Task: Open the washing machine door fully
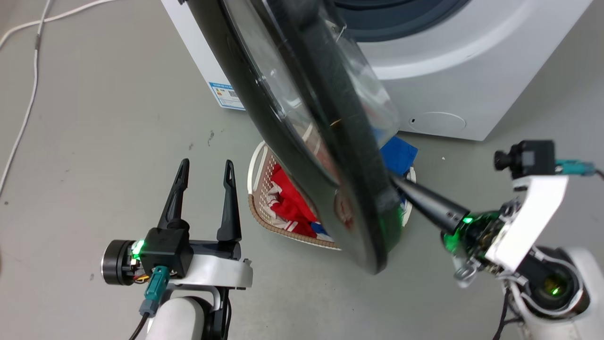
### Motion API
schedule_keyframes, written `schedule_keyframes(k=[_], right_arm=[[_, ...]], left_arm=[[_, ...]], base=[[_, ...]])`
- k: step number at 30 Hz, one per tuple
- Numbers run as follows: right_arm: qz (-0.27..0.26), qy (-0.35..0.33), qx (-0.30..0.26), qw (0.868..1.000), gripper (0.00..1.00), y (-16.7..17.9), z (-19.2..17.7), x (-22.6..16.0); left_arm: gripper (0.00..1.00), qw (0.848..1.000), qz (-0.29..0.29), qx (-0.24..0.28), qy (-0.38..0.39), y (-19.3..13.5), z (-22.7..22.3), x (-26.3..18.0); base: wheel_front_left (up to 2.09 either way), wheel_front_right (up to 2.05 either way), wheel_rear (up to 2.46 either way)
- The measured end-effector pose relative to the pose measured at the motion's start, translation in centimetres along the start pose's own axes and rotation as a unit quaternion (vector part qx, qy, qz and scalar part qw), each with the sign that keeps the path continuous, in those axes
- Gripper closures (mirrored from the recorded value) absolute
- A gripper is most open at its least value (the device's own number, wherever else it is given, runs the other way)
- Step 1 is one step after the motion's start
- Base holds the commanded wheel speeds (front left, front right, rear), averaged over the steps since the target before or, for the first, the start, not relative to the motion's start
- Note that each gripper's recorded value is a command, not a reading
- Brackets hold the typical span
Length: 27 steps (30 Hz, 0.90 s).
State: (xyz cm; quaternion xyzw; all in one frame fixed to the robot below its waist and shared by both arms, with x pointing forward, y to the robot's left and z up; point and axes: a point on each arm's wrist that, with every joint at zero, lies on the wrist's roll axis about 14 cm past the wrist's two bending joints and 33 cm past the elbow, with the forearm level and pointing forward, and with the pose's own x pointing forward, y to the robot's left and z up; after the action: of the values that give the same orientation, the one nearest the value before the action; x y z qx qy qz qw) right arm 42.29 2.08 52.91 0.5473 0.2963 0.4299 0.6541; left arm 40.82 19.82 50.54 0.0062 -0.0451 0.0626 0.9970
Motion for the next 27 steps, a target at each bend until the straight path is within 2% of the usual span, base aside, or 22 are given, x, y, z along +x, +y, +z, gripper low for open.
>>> schedule_keyframes(k=[27], right_arm=[[0.015, 0.083, 0.061, 0.995, 1.0, 1.2, -8.7, 1.8]], left_arm=[[0.0, 1.0, 0.01, 0.006, -0.006, 1.0, 1.0, -2.0]], base=[[0.0, 0.0, 0.0]])
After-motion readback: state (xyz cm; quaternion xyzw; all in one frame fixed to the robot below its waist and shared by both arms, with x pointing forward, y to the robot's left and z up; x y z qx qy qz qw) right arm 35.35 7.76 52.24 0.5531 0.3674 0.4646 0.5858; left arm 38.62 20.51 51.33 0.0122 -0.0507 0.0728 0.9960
